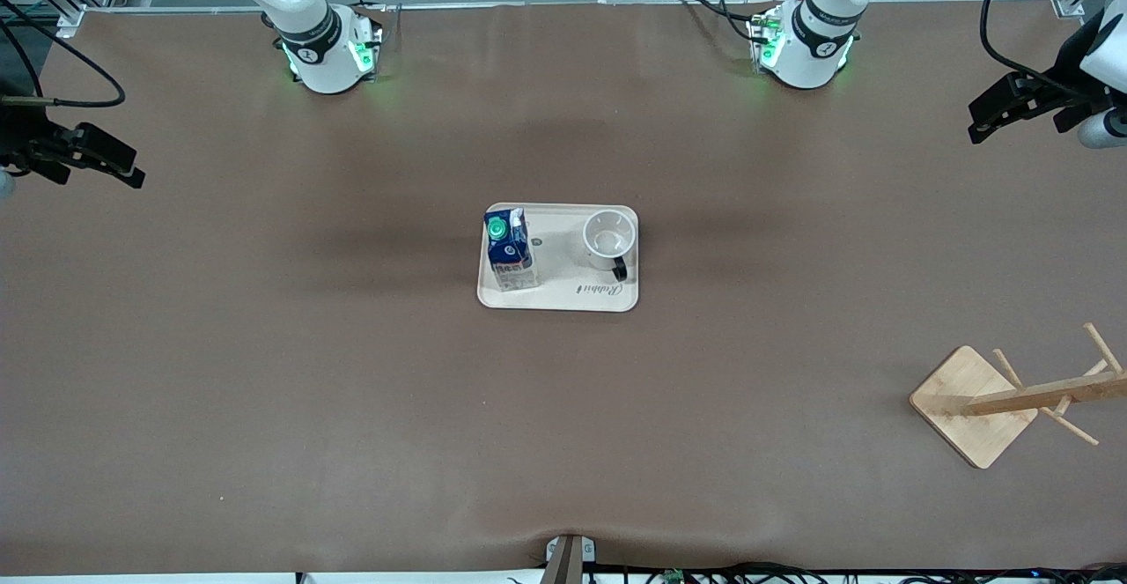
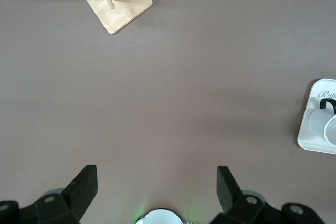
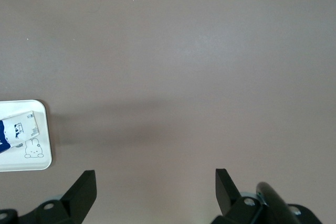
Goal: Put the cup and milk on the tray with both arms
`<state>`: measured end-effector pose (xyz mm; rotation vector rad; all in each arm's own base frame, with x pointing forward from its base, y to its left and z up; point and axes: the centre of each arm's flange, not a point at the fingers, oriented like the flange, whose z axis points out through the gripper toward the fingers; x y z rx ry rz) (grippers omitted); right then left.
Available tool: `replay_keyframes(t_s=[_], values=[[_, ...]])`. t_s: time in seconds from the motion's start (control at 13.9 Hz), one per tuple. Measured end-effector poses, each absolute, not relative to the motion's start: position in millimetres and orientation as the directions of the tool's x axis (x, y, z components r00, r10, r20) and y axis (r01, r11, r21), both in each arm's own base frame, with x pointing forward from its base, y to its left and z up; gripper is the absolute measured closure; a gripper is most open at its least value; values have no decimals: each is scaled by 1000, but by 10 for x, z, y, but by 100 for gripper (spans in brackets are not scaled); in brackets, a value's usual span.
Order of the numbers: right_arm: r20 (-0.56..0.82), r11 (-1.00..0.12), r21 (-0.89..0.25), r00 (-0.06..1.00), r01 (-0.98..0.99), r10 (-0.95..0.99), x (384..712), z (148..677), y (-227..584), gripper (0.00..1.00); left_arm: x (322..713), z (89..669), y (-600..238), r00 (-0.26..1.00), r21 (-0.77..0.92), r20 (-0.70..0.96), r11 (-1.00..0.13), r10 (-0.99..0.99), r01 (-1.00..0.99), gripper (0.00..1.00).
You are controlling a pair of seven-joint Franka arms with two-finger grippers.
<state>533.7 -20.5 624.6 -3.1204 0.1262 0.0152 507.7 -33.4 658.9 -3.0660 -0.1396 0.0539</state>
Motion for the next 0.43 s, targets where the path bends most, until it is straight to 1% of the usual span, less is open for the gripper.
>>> replay_keyframes(t_s=[0.43], values=[[-12, -997, -16, 997, -81, -81, 5335, 6244, -208, 0, 5076, 6597, -346, 996, -73, -30, -993, 90, 87, 0]])
